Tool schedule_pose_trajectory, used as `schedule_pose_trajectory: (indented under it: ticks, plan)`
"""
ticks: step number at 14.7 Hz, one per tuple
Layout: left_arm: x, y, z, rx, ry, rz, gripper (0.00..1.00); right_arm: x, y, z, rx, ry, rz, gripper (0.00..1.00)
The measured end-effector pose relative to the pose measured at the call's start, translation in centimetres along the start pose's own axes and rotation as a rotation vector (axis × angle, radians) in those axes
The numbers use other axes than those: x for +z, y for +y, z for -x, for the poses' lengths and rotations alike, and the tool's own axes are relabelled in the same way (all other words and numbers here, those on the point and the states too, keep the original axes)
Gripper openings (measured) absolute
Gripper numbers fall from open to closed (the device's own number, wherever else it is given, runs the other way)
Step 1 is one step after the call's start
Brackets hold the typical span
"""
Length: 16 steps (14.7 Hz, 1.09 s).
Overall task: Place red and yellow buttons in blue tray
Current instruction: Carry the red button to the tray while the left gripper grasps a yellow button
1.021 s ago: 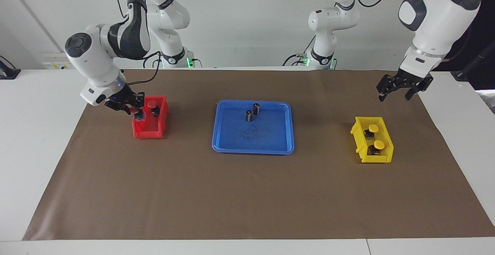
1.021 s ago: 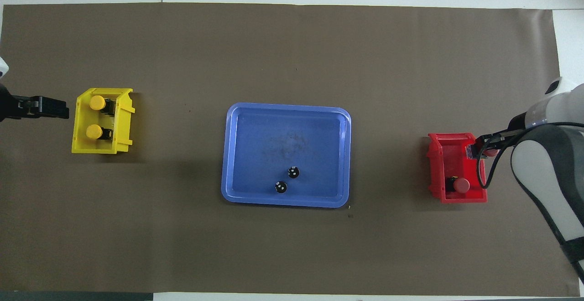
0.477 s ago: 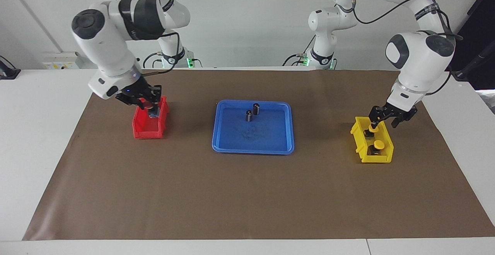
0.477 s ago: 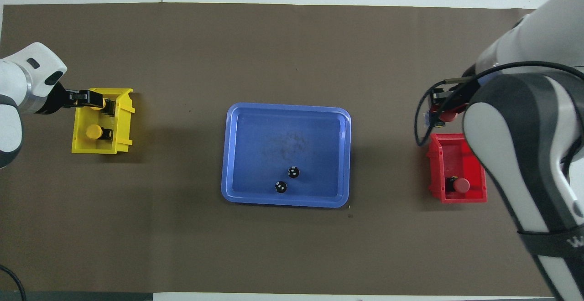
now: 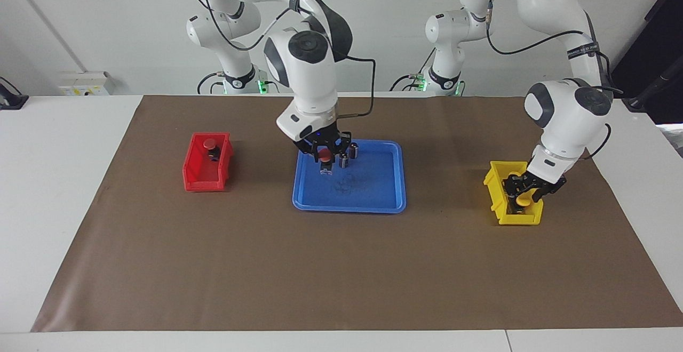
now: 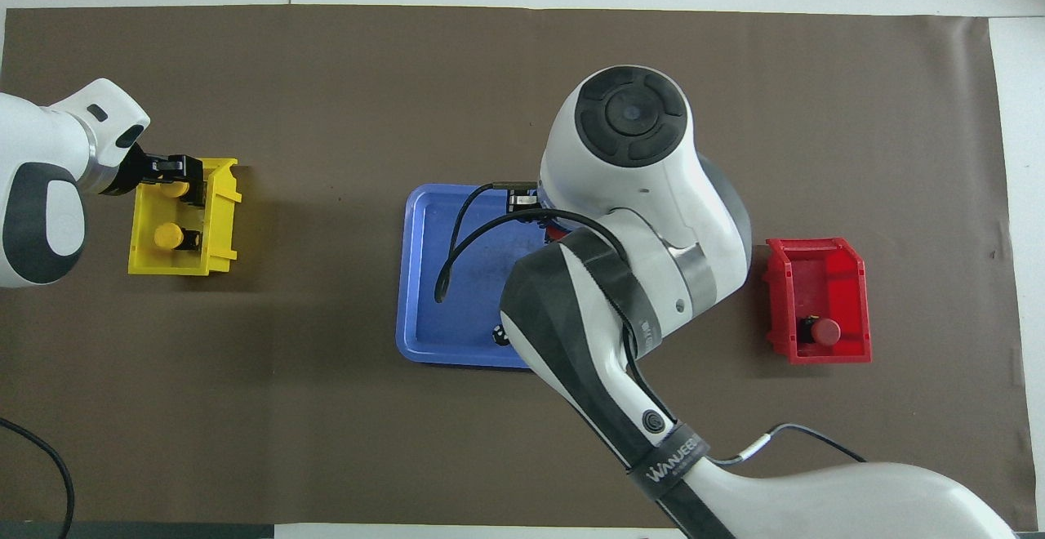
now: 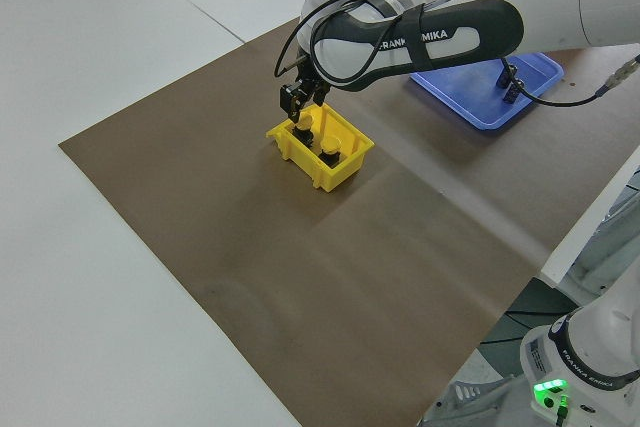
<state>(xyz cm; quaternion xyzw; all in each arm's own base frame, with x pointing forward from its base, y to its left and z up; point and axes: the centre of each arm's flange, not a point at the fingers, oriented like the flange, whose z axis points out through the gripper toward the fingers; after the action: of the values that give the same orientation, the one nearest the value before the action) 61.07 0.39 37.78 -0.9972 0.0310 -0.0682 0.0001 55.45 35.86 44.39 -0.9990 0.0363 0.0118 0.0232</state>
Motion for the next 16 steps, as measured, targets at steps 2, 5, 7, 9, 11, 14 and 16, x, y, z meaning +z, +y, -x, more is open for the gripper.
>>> schedule_pose_trajectory:
  ticks: [2, 5, 7, 9, 11, 14, 16]
  plan:
    - [0.1, -0.3, 0.1, -0.004, -0.001, -0.001, 0.67, 2.5, -1.5, 0.8, -0.023, 0.001, 0.010, 0.42]
    - [0.4, -0.4, 0.2, -0.006, -0.007, 0.000, 0.67, 5.4, -1.7, 0.7, -0.029, 0.010, 0.014, 0.42]
    - [0.6, -0.3, 0.3, -0.006, -0.011, 0.001, 0.66, 7.0, -2.0, 0.9, -0.035, 0.005, 0.018, 0.42]
    - [0.8, -0.3, 0.4, -0.006, -0.015, 0.001, 0.65, 8.2, -2.1, 1.4, -0.040, -0.004, 0.026, 0.42]
    - [1.0, -0.3, 0.5, -0.006, -0.018, 0.001, 0.63, 9.7, -1.8, 1.8, -0.045, -0.008, 0.031, 0.42]
    - [1.0, -0.3, 0.5, -0.006, -0.019, 0.001, 0.52, 9.7, -1.5, 2.1, -0.049, 0.008, 0.021, 0.47]
    - [1.1, -0.4, 0.5, -0.007, -0.020, 0.001, 0.41, 8.9, -1.4, 1.9, -0.050, 0.020, 0.020, 0.66]
